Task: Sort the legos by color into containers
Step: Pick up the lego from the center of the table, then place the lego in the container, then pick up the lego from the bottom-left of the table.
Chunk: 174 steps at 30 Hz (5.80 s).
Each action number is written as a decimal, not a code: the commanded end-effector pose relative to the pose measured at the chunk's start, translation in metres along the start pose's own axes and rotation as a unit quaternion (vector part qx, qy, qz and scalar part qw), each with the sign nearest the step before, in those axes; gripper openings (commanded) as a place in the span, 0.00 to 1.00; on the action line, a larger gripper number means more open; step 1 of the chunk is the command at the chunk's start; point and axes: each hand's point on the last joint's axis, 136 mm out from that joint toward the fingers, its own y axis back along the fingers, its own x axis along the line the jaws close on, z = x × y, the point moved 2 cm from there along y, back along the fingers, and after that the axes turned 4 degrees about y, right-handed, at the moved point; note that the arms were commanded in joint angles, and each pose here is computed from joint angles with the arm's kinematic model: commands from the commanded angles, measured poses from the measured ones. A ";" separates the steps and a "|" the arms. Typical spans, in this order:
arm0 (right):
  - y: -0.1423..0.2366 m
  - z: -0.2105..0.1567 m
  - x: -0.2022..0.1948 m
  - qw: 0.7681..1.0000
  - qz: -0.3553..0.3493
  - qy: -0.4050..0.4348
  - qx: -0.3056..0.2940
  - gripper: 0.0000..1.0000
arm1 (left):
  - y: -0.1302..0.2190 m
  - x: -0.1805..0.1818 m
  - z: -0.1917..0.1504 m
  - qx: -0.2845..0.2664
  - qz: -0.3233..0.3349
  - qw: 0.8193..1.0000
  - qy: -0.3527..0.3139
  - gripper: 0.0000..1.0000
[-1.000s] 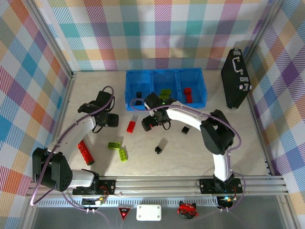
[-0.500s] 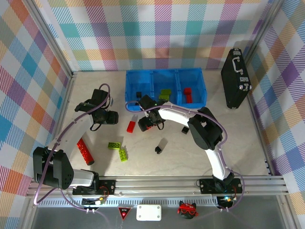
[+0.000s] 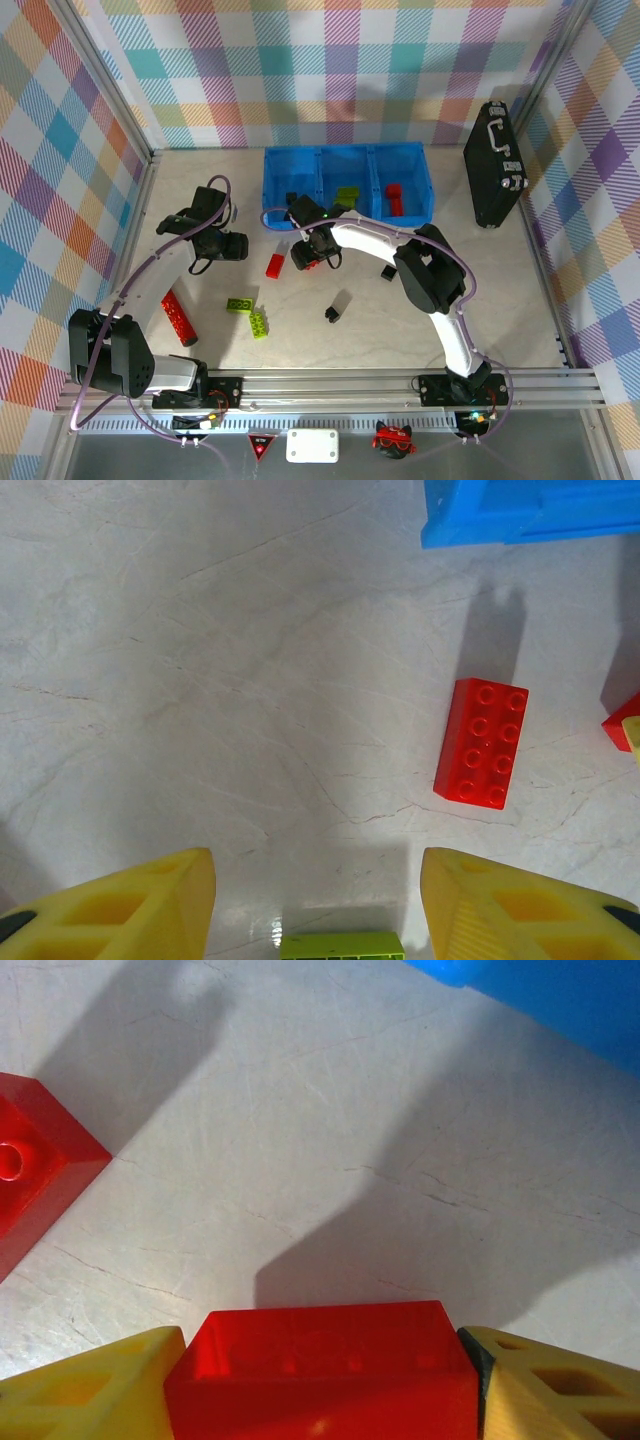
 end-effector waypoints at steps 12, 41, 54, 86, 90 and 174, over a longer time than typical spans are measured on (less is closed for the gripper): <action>0.052 0.014 -0.009 0.999 -0.011 -0.029 -0.028 0.66 | 0.006 0.003 0.001 -0.014 -0.003 1.000 -0.001 0.56; 0.149 0.010 -0.250 0.885 -0.111 -0.439 -0.106 0.69 | 0.005 0.005 0.002 -0.012 -0.002 1.000 0.002 0.56; 0.116 -0.007 -0.276 0.634 -0.188 -0.744 -0.093 0.58 | 0.007 0.004 0.002 -0.012 -0.006 1.000 0.003 0.56; 0.068 -0.011 -0.308 0.522 -0.311 -0.783 -0.132 0.71 | 0.017 0.005 0.005 -0.029 -0.014 0.999 0.003 0.56; 0.072 -0.011 -0.307 0.524 -0.310 -0.782 -0.131 0.77 | 0.016 0.007 0.006 -0.029 -0.015 0.999 0.007 0.56; 0.149 -0.052 -0.172 0.975 -0.039 -0.196 -0.097 0.80 | -0.072 -0.013 -0.132 0.160 0.068 0.980 0.092 0.76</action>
